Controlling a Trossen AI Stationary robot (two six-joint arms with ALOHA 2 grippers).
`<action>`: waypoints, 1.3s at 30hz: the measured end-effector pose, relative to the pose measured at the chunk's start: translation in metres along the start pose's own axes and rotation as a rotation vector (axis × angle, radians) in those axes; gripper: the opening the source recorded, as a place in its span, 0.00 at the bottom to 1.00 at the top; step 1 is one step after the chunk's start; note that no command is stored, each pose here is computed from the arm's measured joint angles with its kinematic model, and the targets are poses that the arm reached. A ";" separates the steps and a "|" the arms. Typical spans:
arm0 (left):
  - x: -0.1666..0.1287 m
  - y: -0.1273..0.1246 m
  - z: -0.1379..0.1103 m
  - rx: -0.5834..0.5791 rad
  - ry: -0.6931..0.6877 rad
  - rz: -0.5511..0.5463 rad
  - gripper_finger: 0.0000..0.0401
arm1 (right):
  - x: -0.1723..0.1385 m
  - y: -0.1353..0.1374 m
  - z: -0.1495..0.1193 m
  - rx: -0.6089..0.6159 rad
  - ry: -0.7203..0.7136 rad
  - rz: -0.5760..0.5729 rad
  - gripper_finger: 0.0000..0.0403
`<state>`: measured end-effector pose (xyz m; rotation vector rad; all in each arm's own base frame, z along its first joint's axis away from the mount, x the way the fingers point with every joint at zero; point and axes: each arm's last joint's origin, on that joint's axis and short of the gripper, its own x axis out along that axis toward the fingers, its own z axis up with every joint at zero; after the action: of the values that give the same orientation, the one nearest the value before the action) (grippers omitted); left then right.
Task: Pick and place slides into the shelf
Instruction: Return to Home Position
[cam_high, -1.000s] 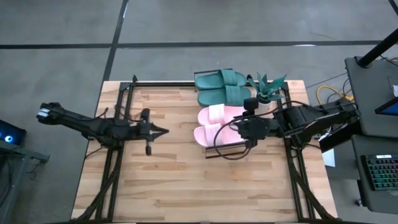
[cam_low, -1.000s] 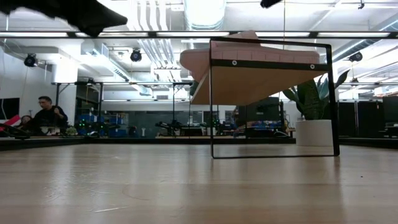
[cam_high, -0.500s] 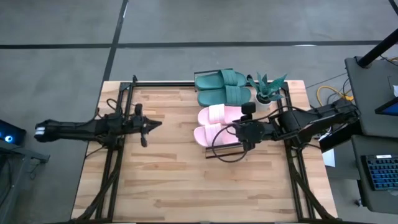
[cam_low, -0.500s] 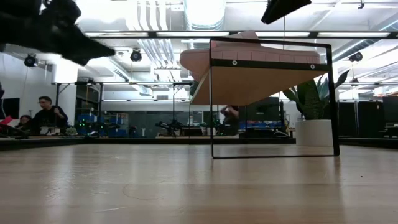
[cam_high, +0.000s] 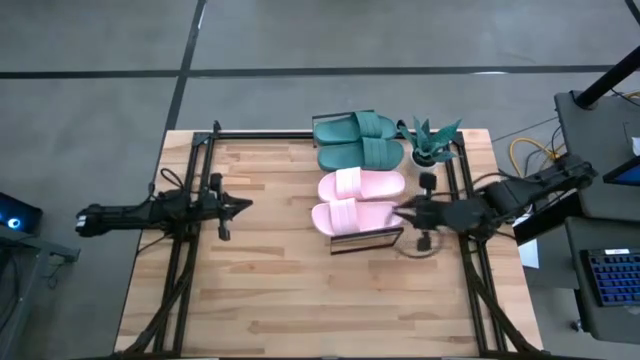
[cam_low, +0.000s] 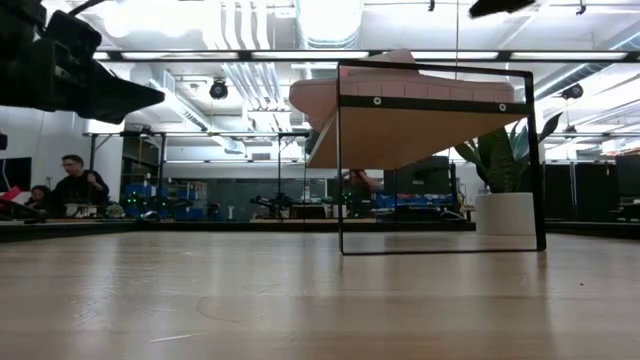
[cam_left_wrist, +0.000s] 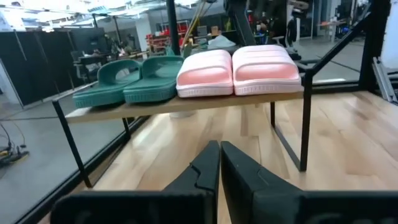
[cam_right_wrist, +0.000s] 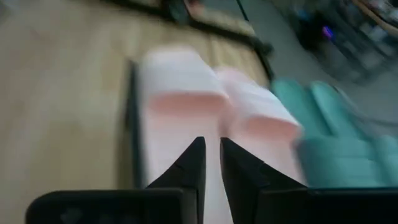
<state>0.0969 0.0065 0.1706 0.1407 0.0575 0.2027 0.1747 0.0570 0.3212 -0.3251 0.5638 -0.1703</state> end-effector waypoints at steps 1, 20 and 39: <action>0.001 0.000 -0.001 0.000 0.007 0.001 0.00 | -0.002 0.003 -0.008 0.034 -0.063 0.042 0.09; 0.003 -0.001 -0.003 0.005 0.032 0.005 0.00 | 0.036 0.020 -0.156 0.106 -0.564 0.287 0.07; 0.003 -0.001 -0.003 0.004 0.035 0.004 0.00 | 0.025 0.007 -0.161 0.173 -0.635 0.374 0.07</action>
<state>0.1001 0.0068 0.1672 0.1412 0.0921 0.2095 0.1077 0.0161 0.1778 -0.0877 -0.0267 0.2424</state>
